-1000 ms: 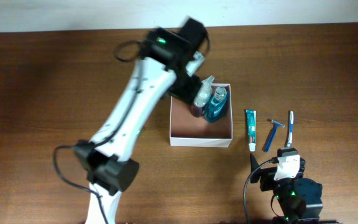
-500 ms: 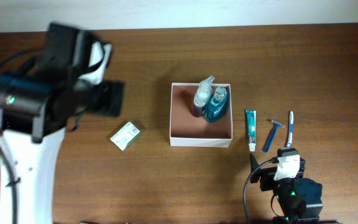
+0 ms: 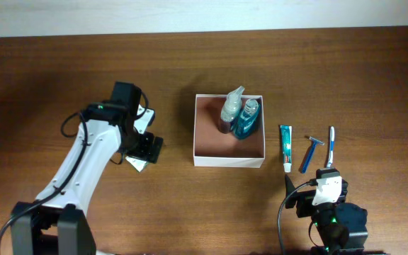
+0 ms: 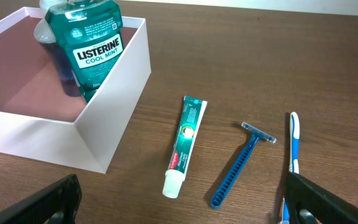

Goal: Pack container
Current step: 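Move the left gripper to the green Dettol soap bar and grasp it, then place the Dettol soap bar into the box and open the gripper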

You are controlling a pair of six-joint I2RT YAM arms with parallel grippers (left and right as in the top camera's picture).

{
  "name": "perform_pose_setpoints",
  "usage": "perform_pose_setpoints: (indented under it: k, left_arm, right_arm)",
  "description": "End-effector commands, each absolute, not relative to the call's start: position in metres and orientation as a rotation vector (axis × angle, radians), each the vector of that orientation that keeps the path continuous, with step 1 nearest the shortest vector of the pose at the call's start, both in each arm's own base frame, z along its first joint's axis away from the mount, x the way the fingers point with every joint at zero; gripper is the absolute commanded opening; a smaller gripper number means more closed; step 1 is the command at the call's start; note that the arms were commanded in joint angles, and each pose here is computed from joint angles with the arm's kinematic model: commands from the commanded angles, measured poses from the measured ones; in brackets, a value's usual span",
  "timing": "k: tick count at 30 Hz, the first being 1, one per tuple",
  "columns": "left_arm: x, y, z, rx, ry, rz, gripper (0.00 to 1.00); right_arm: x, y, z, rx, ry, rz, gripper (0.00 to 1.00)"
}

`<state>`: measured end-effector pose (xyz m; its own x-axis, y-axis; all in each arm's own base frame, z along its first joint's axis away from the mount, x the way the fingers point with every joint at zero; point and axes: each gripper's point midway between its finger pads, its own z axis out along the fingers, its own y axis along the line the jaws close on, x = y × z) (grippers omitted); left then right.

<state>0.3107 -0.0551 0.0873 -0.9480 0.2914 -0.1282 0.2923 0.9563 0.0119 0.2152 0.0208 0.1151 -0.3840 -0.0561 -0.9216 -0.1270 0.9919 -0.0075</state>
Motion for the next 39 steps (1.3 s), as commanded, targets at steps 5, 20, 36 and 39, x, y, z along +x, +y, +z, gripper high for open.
perform_pose_setpoints:
  k: [5,20,36,39]
  left_arm:
    - [0.322,-0.059,0.037,0.561,2.992,-0.033,0.99]
    - [0.311,-0.057,-0.005,0.588,3.121,-0.038,0.56]
    - [0.35,-0.112,0.149,0.394,3.042,-0.434,0.27]
    - [0.36,-0.131,0.177,0.351,2.972,-0.463,0.25]
  right_arm:
    - [0.216,0.019,0.114,-0.119,1.964,0.076,0.99]
    - [0.216,0.019,0.114,-0.119,1.964,0.076,0.99]
    - [0.216,0.019,0.114,-0.119,1.964,0.076,0.99]
    - [0.216,0.019,0.114,-0.119,1.964,0.076,0.99]
